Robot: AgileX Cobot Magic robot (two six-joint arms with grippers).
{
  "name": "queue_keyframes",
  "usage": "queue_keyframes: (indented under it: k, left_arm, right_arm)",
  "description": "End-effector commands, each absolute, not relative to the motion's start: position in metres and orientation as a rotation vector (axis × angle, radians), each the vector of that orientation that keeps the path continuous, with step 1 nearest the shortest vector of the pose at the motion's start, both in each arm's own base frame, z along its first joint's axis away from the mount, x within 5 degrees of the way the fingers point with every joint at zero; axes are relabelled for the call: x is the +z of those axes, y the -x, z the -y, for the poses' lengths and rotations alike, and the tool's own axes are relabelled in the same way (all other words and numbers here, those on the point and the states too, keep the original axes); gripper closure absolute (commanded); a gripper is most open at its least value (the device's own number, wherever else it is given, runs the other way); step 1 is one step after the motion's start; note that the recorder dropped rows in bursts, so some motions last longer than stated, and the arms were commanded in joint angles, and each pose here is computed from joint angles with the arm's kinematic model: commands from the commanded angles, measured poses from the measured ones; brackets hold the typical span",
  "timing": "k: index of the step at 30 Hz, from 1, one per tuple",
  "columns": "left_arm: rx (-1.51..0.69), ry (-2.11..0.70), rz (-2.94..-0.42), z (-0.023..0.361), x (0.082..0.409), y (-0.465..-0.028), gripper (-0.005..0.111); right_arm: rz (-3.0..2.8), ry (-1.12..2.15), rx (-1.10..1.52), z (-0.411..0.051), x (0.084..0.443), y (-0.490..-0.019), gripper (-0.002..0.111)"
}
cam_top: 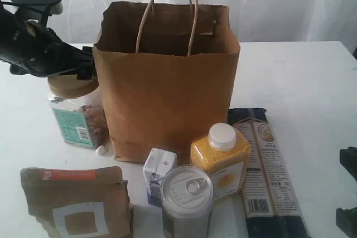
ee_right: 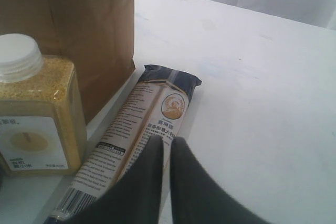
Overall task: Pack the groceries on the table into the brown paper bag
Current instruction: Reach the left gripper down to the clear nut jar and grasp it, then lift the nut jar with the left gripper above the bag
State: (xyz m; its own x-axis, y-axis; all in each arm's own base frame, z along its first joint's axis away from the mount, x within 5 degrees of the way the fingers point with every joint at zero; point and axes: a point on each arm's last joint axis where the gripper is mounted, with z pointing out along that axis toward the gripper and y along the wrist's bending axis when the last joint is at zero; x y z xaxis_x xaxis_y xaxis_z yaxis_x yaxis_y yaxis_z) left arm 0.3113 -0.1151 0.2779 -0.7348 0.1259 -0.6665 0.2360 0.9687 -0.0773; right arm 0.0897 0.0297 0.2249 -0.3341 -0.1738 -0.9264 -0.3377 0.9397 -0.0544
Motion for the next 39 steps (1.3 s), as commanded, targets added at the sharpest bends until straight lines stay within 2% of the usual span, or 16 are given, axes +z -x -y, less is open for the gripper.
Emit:
queue_keyframes:
  k: [1,25,27,30,32,33,34,39]
  left_arm:
    - [-0.207,-0.242,-2.416,0.115,0.276,-0.310,0.001]
    - [-0.145,-0.319,-2.541,0.113,0.260,-0.307,0.004]
    - [-0.140,-0.321,-2.549,0.113,0.259,-0.306,0.014]
    - [-0.113,-0.339,-2.562,0.111,0.259,-0.305,0.045]
    - [-0.097,-0.354,-2.564,0.110,0.260,-0.304,0.074]
    - [-0.079,-0.373,-2.550,0.108,0.265,-0.302,0.102]
    - [-0.064,-0.397,-2.530,0.107,0.270,-0.300,0.106]
    - [-0.021,-0.424,-2.394,0.098,0.304,-0.286,0.106]
  right_arm:
    - [-1.914,0.369,0.172,-0.029,0.225,-0.089,0.103]
    - [-1.914,0.369,0.172,-0.029,0.225,-0.089,0.103]
    - [-1.914,0.369,0.172,-0.029,0.225,-0.089,0.103]
    - [-1.914,0.369,0.172,-0.029,0.225,-0.089,0.103]
    - [-1.914,0.369,0.172,-0.029,0.225,-0.089,0.103]
    - [-1.914,0.369,0.172,-0.029,0.225,-0.089,0.103]
    - [-1.914,0.369,0.172,-0.029,0.225,-0.089,0.103]
    - [-1.914,0.369,0.172,-0.029,0.225,-0.089,0.103]
